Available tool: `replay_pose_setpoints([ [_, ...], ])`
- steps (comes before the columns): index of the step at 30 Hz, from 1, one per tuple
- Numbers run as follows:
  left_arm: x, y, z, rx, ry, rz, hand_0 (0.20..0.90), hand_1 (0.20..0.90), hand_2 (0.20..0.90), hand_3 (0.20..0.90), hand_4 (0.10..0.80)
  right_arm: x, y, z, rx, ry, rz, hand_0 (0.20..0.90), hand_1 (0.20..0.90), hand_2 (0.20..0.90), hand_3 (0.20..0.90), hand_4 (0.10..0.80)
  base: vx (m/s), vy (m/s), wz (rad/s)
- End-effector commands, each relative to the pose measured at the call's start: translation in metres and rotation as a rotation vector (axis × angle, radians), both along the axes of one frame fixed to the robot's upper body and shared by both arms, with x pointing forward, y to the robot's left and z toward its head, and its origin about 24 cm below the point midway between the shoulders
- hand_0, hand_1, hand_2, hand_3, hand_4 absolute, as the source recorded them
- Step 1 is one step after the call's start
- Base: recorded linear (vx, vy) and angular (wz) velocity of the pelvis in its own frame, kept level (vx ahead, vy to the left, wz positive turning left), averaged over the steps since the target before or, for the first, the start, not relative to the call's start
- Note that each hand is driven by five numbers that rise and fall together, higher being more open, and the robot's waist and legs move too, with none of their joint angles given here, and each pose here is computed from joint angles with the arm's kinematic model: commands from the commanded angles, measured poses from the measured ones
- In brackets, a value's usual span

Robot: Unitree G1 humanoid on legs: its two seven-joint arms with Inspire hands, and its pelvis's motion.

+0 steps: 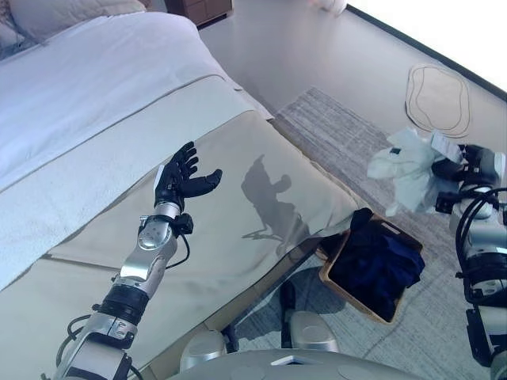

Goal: Pick up the clothes from the bed and place them into the basket

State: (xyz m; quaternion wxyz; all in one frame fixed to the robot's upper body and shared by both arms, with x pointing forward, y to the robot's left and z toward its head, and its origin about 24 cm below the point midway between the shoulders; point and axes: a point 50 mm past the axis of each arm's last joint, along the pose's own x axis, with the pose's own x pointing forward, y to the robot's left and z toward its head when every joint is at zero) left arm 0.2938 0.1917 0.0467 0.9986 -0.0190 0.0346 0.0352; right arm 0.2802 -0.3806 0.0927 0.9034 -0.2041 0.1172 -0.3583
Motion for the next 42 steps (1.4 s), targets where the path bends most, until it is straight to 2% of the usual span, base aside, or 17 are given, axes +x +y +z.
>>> replay_pose_setpoints([
  [1,0.005,-0.005,0.012,0.037,-0.101,-0.035,0.900,0.900,0.900,0.900,0.800,-0.004,-0.019,0.032,-0.111,-0.095,-0.059,0.300,0.300,0.300,0.200,0.100,-0.020,-0.077,-0.07],
  [15,0.001,-0.016,0.004,0.097,-0.016,-0.192,0.900,0.900,0.900,0.900,0.800,-0.028,-0.039,-0.007,-0.119,0.182,-0.063,0.300,0.300,0.300,0.200,0.100,-0.011,-0.050,-0.08],
  [27,-0.003,-0.020,-0.001,0.068,-0.001,-0.193,0.900,0.900,0.900,0.900,0.800,-0.040,-0.050,-0.015,-0.127,0.220,-0.126,0.300,0.300,0.300,0.200,0.100,0.010,-0.013,-0.06],
  [28,-0.003,-0.021,0.000,0.067,-0.003,-0.195,0.900,0.900,0.900,0.900,0.800,-0.040,-0.050,-0.014,-0.129,0.221,-0.127,0.359,0.359,0.359,0.269,0.169,0.000,0.000,0.00],
  [29,-0.003,-0.022,0.001,0.066,-0.007,-0.202,0.900,0.900,0.900,0.900,0.800,-0.040,-0.051,-0.013,-0.135,0.214,-0.134,0.900,0.900,0.900,0.900,0.800,0.000,0.000,0.00],
  [42,-0.004,-0.023,0.001,0.066,-0.007,-0.199,0.900,0.900,0.900,0.900,0.800,-0.044,-0.051,-0.014,-0.156,0.186,-0.148,0.900,0.900,0.900,0.900,0.800,0.000,0.000,0.00],
])
